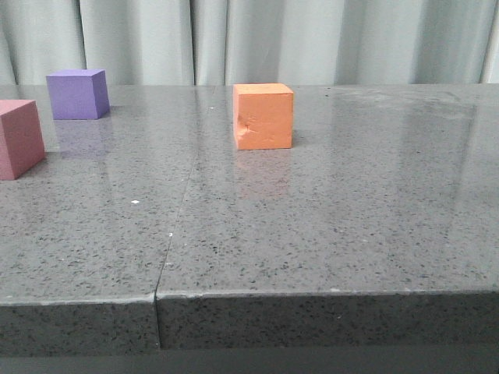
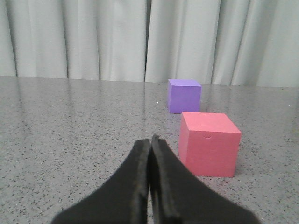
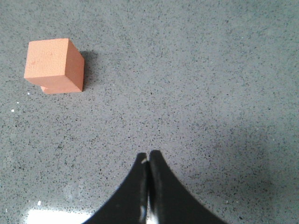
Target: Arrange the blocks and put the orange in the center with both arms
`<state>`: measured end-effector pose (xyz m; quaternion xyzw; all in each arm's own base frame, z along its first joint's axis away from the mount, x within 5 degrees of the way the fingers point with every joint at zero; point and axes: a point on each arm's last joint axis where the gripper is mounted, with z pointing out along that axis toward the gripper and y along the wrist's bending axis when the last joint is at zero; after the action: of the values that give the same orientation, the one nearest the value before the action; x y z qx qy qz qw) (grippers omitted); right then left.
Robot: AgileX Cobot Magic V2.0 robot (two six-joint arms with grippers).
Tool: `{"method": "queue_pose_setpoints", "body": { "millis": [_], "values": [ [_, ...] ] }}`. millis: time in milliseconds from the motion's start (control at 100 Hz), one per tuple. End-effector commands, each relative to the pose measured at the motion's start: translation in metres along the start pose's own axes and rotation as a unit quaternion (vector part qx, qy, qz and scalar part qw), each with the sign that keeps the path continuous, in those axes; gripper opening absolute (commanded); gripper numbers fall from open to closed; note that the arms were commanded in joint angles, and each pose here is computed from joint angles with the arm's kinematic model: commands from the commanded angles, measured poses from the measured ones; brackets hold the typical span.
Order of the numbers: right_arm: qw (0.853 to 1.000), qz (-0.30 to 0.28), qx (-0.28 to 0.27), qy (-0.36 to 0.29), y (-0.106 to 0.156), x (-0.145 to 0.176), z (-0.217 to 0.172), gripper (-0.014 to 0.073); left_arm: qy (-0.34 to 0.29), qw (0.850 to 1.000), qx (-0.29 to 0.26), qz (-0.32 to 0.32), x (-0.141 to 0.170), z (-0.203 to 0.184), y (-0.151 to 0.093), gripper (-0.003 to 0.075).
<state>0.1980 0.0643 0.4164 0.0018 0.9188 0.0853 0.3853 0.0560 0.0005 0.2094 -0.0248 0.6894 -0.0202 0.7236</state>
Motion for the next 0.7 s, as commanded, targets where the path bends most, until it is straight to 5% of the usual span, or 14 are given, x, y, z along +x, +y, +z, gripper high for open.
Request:
{"method": "queue_pose_setpoints", "body": {
  "millis": [0, 690],
  "values": [
    [0.996, -0.007, -0.02, -0.088, -0.006, 0.003, -0.025, -0.0067, -0.034, 0.999, 0.002, -0.001, 0.005, -0.001, 0.0, -0.002],
    [0.969, -0.01, -0.074, -0.237, -0.052, 0.143, -0.051, -0.0067, -0.111, 0.992, 0.008, -0.054, -0.027, -0.006, -0.001, -0.002]
  ]
}}
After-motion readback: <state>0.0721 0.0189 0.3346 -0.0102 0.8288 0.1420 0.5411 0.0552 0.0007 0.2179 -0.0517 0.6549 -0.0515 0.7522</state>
